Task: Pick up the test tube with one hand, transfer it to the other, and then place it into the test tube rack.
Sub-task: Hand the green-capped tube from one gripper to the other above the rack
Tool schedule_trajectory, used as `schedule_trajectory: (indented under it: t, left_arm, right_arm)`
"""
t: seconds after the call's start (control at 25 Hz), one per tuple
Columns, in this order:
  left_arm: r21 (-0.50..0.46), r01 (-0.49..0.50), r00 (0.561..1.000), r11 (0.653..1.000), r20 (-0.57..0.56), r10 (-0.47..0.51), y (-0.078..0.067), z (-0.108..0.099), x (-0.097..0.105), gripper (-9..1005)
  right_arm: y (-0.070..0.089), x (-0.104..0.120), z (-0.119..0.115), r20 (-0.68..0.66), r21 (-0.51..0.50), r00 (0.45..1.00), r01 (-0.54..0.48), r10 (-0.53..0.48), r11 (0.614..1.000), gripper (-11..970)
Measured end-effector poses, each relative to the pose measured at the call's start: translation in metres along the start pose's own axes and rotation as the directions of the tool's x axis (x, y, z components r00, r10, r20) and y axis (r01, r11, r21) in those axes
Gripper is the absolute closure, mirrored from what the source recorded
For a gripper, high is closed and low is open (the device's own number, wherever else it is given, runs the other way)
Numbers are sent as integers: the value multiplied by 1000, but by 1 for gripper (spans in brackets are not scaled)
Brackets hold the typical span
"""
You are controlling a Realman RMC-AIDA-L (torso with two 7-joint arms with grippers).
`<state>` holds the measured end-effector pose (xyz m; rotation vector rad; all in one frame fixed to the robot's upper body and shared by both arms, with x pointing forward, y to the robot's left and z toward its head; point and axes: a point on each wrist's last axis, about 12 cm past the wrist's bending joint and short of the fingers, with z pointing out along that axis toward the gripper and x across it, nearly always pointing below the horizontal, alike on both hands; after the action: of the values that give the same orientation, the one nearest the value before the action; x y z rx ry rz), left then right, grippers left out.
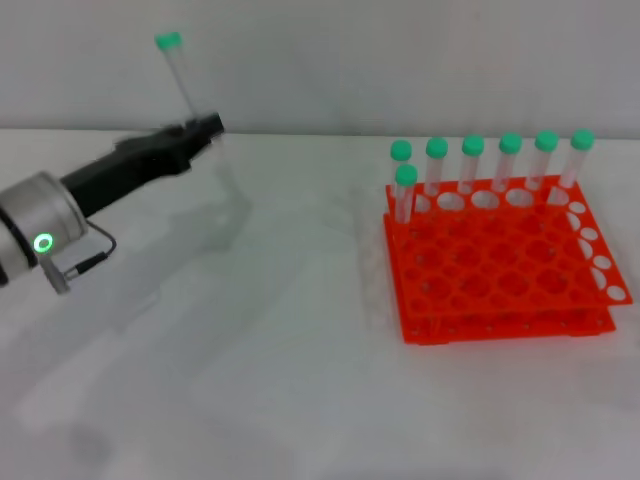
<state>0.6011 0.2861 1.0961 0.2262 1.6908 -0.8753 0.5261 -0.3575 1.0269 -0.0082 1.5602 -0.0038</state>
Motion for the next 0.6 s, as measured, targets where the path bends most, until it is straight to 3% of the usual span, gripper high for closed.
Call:
schedule_trajectory:
  t: [0.08,0.28,0.6]
  left_arm:
    - [12,-97,988,995,120,94,-8,-6,8,789]
    - [39,-230,949,972,231,215,-27,-6,26,787]
    - [124,-353,887,927,360,289,-60,4,35,784]
  right_arm:
    - [1,0,0,1,-1,1000,-5,5,1000,90]
    - [1,1,0,-2,-1,1000,-16,16,1000,90]
    - [3,-1,0,0,-22,991,-134,134,991,90]
